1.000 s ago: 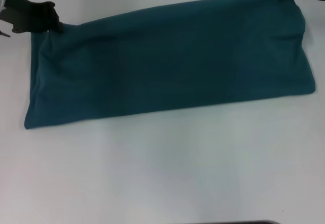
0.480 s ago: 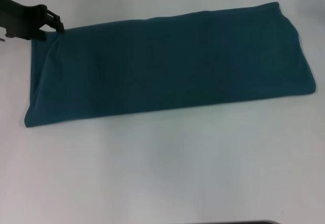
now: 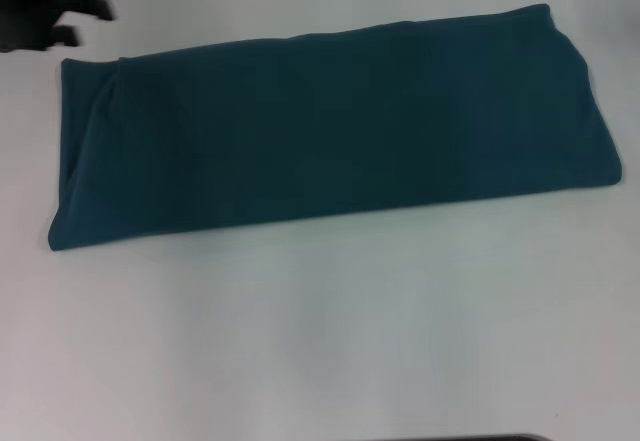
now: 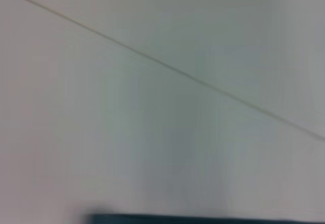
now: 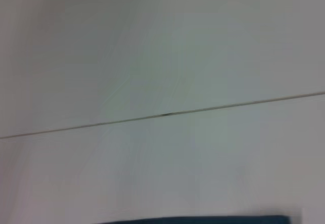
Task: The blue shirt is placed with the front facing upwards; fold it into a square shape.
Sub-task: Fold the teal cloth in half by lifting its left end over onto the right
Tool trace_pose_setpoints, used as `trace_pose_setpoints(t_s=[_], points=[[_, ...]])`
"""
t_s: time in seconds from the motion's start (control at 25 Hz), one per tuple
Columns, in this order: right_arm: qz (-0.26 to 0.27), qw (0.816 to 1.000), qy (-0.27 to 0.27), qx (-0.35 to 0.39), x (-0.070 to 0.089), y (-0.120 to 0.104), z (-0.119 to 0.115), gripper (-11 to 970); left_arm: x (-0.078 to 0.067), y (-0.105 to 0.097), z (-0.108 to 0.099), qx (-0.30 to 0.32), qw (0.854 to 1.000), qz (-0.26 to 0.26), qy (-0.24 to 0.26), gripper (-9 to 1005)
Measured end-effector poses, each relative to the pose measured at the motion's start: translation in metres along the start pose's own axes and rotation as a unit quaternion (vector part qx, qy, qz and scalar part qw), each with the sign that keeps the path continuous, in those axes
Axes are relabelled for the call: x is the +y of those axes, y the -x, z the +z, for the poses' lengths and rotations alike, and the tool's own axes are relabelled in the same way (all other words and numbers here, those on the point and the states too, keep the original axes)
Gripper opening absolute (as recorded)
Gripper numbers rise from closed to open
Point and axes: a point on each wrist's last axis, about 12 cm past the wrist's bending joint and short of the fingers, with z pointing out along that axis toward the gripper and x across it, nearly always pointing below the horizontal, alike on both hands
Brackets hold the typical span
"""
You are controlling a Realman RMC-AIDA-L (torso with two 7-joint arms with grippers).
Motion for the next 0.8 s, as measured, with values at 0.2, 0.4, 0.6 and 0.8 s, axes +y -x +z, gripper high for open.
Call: trace_pose_setpoints(t_s=[0.2, 0.4, 0.6, 0.8], points=[[-0.048, 0.990, 0.129, -0.029, 0.011, -0.021, -0.014, 888, -0.010, -0.021, 0.000, -0.002, 0.994, -0.002, -0.112, 604], [-0.067, 0.958, 0.242, -0.135, 0.001, -0.078, -0.027, 907, -0.001, -0.046, -0.001, -0.021, 0.983, -0.032, -0.178, 608], [-0.053, 0.948, 0.265, -0.170, -0.011, -0.143, -0.032, 907, 0.014, -0.077, 0.012, -0.055, 0.971, -0.072, -0.220, 611], [-0.025, 0.947, 0.263, -0.184, -0.018, -0.184, -0.033, 907, 0.020, -0.098, 0.043, -0.065, 0.969, -0.137, -0.195, 614]])
